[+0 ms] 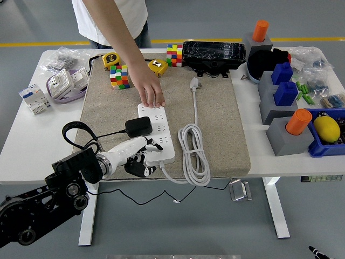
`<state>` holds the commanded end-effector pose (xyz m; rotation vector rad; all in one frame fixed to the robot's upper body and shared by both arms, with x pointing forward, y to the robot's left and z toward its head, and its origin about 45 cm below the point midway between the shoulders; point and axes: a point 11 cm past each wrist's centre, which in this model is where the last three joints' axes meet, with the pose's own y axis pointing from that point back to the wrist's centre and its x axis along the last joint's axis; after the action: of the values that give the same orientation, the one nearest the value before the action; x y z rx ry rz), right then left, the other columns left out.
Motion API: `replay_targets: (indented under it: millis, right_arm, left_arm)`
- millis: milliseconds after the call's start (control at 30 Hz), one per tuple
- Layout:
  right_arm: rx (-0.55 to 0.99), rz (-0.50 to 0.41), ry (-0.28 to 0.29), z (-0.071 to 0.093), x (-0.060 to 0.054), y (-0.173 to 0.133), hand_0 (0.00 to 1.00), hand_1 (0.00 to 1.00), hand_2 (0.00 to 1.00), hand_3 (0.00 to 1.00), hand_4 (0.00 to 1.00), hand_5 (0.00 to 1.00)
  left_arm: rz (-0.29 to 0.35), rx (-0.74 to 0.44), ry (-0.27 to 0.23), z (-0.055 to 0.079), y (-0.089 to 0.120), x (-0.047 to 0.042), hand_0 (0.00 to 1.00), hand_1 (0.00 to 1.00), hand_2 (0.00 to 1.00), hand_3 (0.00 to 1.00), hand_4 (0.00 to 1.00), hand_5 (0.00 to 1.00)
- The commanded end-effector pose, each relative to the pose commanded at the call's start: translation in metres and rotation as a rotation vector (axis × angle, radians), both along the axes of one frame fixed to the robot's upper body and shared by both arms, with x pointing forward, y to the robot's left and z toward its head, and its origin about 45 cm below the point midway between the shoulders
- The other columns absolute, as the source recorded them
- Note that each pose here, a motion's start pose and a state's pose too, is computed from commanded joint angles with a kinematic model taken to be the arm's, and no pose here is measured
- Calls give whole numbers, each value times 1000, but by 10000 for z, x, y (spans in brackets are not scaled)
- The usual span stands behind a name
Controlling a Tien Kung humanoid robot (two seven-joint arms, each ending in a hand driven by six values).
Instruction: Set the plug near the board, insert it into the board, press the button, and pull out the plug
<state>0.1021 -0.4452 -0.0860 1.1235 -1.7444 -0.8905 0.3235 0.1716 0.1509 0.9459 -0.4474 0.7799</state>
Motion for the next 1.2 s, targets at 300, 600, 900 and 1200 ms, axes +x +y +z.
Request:
replay_targets:
  millis: [300, 600, 900, 1200]
  right_arm:
    - [0, -1, -2, 4, 8, -4, 610, 638, 643, 552, 949, 481]
    - [1, -3, -2, 1, -2, -2, 610, 639, 643, 551, 949, 483]
    - [1, -5, 0, -2, -11, -1, 610, 638, 643, 551, 950, 483]
    - [2, -6, -1, -3, -10, 1, 610, 638, 643, 551, 950, 482]
  left_arm:
    - [10, 24, 18, -67, 32, 6, 67, 34, 119, 759, 656, 2]
    - [5, 9, 20, -80, 15, -17, 67, 34, 121, 749, 641, 2]
    - [51, -315, -45, 197, -76, 74, 86, 29, 156, 674, 682, 76]
    - [134, -462, -255, 384, 11, 234, 234, 253, 333, 499, 814, 224]
